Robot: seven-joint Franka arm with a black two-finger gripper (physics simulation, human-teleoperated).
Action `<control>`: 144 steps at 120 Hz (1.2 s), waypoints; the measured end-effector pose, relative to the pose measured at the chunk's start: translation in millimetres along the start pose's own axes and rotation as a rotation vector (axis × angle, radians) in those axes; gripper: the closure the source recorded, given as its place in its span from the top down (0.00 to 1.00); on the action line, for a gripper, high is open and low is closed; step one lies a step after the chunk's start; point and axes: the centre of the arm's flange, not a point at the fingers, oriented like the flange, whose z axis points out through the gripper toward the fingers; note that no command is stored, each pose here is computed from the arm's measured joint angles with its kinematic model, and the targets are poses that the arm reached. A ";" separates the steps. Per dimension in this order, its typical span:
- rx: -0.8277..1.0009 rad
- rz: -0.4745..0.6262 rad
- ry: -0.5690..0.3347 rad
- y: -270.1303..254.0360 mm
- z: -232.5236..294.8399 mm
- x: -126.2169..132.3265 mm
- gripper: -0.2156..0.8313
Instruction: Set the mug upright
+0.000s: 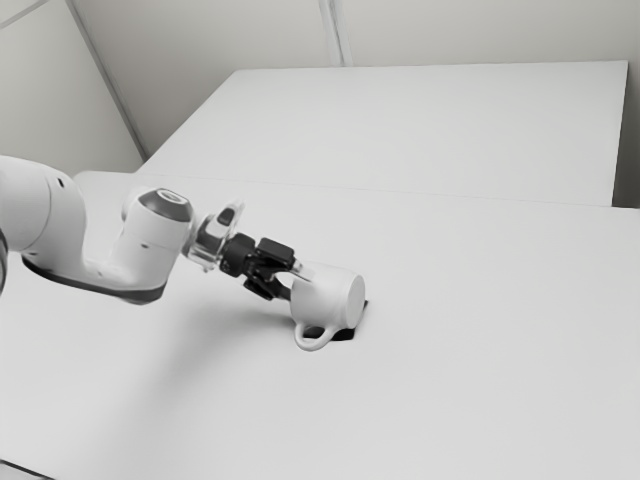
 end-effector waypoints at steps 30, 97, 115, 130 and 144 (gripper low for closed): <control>-0.056 0.046 0.019 2.5 8.7 1.2 0.73; -0.079 0.146 0.028 11.8 9.4 3.4 0.18; -0.079 0.176 0.025 16.0 11.5 5.5 0.10; -0.075 0.204 0.025 21.9 12.1 7.1 0.07; -0.057 0.250 0.026 38.1 8.6 8.5 0.06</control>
